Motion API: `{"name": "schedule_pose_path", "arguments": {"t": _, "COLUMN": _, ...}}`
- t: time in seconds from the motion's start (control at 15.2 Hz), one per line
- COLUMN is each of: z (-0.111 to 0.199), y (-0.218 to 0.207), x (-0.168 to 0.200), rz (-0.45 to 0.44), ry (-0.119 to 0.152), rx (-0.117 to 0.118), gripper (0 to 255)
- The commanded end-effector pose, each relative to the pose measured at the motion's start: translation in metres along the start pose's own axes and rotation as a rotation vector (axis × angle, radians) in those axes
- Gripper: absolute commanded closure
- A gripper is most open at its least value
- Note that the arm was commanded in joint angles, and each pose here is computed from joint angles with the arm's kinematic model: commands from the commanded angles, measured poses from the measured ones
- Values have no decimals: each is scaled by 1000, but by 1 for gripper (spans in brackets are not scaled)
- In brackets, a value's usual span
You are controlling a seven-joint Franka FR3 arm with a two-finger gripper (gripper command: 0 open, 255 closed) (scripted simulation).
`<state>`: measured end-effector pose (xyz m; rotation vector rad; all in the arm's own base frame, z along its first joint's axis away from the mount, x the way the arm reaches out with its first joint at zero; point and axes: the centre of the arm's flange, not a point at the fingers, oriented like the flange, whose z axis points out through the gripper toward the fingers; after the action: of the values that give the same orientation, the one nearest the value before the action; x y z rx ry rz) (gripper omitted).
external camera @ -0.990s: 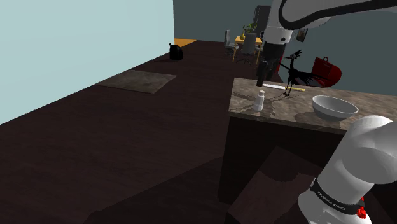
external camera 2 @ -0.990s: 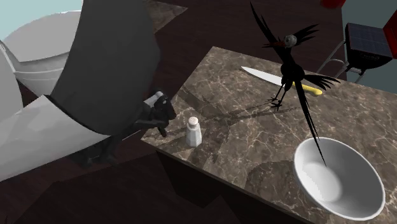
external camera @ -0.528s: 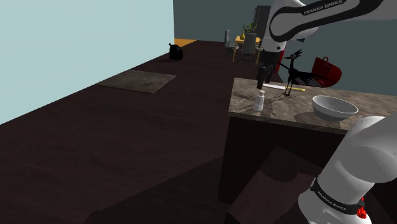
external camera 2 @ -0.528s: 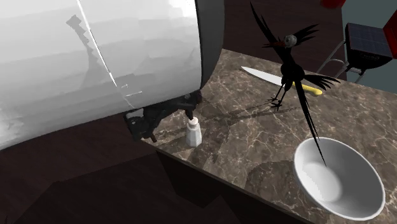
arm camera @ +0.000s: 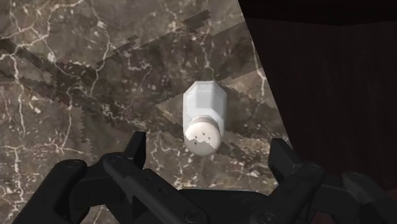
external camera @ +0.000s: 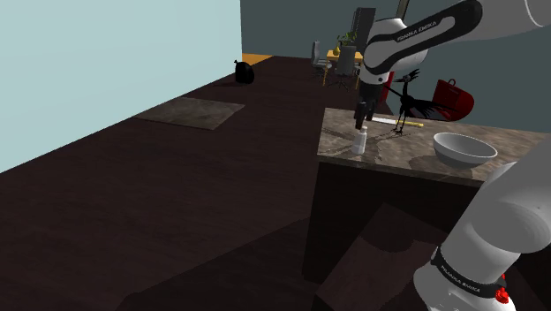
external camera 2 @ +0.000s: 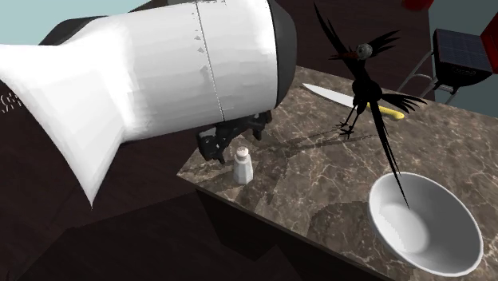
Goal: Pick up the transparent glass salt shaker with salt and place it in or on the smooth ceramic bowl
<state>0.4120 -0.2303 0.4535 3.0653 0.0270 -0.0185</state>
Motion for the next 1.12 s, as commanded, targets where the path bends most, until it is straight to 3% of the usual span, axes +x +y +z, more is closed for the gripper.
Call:
{"name": "schedule_pose_path", "arguments": {"t": 0.0, "z": 10, "y": 1, "x": 0, "rz": 0, "ry": 0, "rx": -1, "gripper": 0}}
{"name": "schedule_pose_path", "arguments": {"t": 0.26, "z": 29, "y": 1, "x": 0, "rz": 0, "ry": 0, "rx": -1, "gripper": 0}}
{"name": "schedule_pose_path", "arguments": {"t": 0.73, "z": 29, "y": 1, "x": 0, "rz": 0, "ry": 0, "rx": -1, "gripper": 0}}
{"name": "schedule_pose_path", "arguments": {"t": 0.79, "z": 29, "y": 1, "x": 0, "rz": 0, "ry": 0, "rx": -1, "gripper": 255}}
{"name": "schedule_pose_path", "arguments": {"t": 1.06, "z": 29, "y": 1, "x": 1, "rz": 0, "ry": 0, "rx": -1, "gripper": 255}}
